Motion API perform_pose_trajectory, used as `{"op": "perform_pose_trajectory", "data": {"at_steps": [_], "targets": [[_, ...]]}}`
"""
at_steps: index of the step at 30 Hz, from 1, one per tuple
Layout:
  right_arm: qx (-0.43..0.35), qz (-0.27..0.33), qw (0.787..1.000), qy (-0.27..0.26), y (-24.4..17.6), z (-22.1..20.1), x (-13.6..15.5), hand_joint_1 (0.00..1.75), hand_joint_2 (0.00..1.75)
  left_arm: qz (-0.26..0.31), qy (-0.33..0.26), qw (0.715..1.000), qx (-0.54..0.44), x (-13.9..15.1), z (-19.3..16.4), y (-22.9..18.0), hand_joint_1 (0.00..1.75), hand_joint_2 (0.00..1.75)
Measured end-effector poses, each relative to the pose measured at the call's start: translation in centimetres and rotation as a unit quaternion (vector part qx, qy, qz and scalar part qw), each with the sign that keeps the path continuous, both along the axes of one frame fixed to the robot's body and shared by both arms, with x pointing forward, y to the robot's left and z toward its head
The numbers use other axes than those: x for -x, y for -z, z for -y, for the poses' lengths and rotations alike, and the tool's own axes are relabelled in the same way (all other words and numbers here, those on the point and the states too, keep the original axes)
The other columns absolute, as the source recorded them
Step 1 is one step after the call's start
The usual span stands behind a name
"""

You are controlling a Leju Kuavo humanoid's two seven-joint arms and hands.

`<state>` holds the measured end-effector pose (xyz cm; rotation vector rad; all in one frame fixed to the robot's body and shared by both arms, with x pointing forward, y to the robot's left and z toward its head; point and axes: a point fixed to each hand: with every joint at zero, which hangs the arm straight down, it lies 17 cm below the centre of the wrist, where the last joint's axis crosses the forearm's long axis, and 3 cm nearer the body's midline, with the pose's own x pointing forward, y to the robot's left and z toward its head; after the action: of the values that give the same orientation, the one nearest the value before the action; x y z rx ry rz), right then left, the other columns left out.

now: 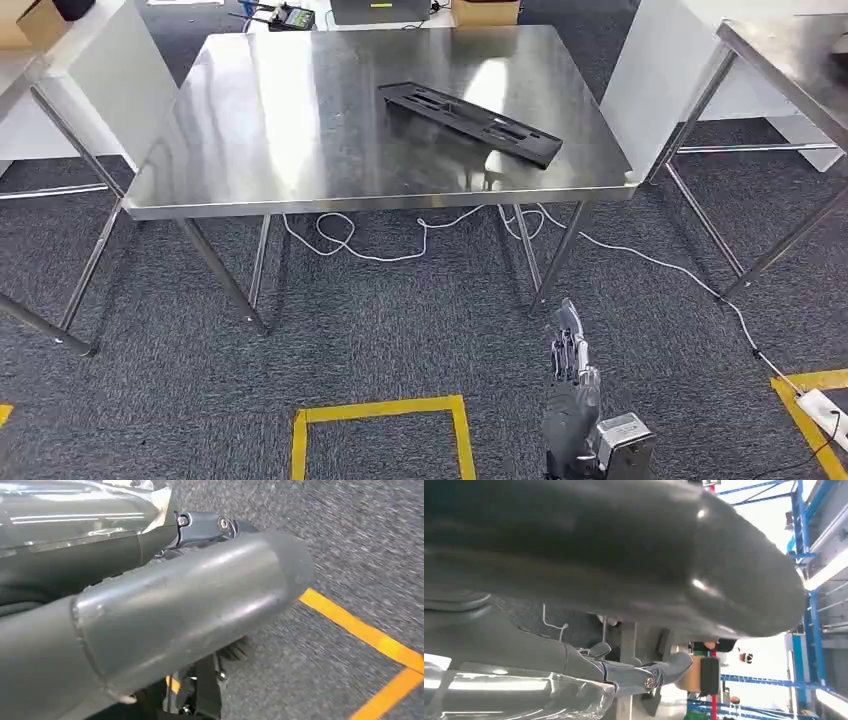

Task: Take the parts from the cabinet and place them on the table.

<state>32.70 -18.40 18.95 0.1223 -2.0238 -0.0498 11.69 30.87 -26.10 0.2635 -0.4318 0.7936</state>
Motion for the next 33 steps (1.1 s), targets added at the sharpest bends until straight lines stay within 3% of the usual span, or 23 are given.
{"op": "perform_pose_trajectory", "data": {"at_steps": [33], "targets": [[-0.001,-0.043,0.998,0.051,2.2,2.3,-1.6,0.00,0.00,-0.013,-0.005,1.000,-0.006,0.4,0.0,0.1,0.00,0.00]]}}
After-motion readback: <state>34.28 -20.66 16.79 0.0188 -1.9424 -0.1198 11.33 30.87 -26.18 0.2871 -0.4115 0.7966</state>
